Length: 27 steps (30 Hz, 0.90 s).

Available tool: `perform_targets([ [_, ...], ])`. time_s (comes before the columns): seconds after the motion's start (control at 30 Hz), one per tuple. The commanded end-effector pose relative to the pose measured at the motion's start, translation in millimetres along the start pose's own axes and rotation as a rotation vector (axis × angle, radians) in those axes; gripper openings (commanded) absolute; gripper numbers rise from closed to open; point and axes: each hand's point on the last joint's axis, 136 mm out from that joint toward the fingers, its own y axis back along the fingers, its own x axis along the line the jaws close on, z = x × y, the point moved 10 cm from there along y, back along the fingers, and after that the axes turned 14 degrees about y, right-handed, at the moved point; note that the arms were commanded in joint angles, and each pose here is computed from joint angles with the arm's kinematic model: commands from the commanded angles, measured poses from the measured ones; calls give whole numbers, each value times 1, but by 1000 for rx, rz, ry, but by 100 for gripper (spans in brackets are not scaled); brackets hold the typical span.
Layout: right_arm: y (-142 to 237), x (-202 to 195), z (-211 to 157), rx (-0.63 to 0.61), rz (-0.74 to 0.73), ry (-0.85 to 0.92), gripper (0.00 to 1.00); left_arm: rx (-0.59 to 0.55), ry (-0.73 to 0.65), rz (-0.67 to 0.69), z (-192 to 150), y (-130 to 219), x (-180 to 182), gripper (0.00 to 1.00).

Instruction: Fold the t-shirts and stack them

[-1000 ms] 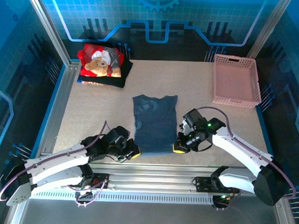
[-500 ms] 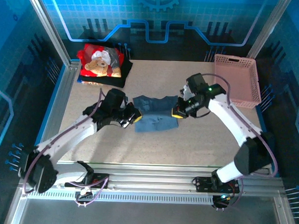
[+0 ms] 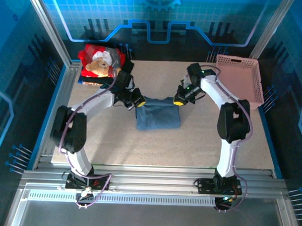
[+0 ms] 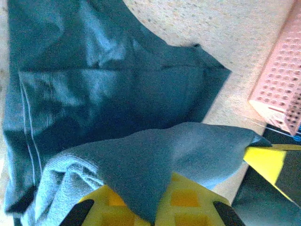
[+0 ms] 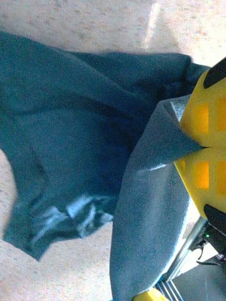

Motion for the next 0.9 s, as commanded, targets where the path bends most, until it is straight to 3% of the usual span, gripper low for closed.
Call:
perform_targets([
  [0.0, -11, -14, 24, 0, -10, -13, 4, 1, -2, 19, 24, -18, 2, 0],
  [0.07, -17, -18, 45, -19, -4, -19, 13, -7, 14, 8, 38, -26, -4, 3],
  [0.1, -15, -17, 57, -36, 13, -16, 22, -12, 13, -7, 45, -27, -11, 9],
  [0.17, -8, -17, 80, -78, 23, -9, 47, -28, -2, -58, 55, -21, -32, 31],
  [0.23, 20, -9, 98, -157, 44, 18, 62, -60, -26, -125, 64, -3, -60, 57],
  [0.33, 74, 7, 103, -284, 68, 110, 77, -116, -78, -231, 65, 38, -100, 73],
  [0.37, 92, 13, 98, -319, 63, 146, 82, -139, -102, -273, 62, 57, -112, 91],
  [0.4, 110, 18, 90, -348, 59, 178, 85, -159, -130, -309, 57, 75, -121, 99],
  [0.5, 144, 29, 56, -392, 28, 262, 93, -207, -209, -370, 37, 123, -129, 99],
  [0.6, 159, 36, 12, -421, 15, 352, 100, -202, -264, -380, 13, 149, -115, 99],
  [0.7, 155, 33, -33, -445, 38, 387, 100, -143, -241, -325, -6, 147, -78, 99],
  [0.87, 115, 15, -87, -405, 100, 373, 100, -61, -132, -230, -23, 107, 3, 99],
])
